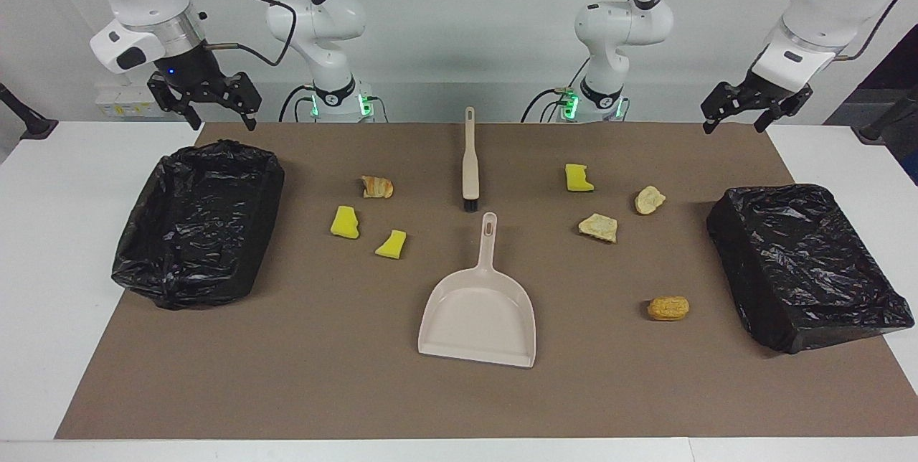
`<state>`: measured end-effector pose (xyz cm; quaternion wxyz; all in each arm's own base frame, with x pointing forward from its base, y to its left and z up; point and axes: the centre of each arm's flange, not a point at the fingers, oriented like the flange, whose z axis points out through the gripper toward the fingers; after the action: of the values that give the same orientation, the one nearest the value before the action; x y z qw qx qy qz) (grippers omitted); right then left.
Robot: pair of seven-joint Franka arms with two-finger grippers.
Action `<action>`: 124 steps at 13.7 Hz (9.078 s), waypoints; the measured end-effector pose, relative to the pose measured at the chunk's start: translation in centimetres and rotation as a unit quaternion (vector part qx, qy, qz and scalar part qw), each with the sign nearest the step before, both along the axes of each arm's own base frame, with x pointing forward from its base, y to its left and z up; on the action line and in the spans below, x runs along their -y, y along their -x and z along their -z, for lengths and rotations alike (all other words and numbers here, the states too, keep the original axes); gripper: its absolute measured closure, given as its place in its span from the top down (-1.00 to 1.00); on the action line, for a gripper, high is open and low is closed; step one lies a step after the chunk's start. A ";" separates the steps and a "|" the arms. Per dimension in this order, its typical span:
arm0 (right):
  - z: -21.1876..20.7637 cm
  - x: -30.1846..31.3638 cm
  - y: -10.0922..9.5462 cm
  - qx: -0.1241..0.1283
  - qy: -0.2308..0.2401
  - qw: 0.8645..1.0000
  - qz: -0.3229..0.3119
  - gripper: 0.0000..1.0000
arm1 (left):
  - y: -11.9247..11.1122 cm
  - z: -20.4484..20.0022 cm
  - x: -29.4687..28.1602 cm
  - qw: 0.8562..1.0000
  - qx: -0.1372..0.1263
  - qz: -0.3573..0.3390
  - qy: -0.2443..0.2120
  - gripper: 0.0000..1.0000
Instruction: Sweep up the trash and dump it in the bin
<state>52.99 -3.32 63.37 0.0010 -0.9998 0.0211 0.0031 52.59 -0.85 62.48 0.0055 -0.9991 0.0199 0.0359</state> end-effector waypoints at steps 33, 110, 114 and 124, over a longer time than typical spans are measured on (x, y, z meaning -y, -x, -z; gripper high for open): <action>9.9 -22.9 -8.2 -0.016 -0.042 0.984 0.175 1.00 | 16.4 22.4 28.2 0.986 0.063 0.131 0.084 1.00; 26.6 -31.7 1.2 -0.100 0.037 0.748 -0.656 -0.36 | 2.9 28.4 15.3 0.995 0.034 0.072 0.053 -0.48; 26.9 -29.9 0.4 -0.100 0.035 0.758 -0.643 -0.36 | 5.5 28.6 23.5 0.988 0.024 0.141 0.064 -0.48; 27.1 -29.8 0.4 -0.102 0.034 0.760 -0.641 -0.36 | 11.4 25.5 32.4 0.993 -0.015 0.096 0.071 -0.48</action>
<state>52.55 26.47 36.29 -0.0378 -0.7731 -0.6246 0.1041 41.20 -33.30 36.98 -0.0619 -0.9899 0.1181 0.0482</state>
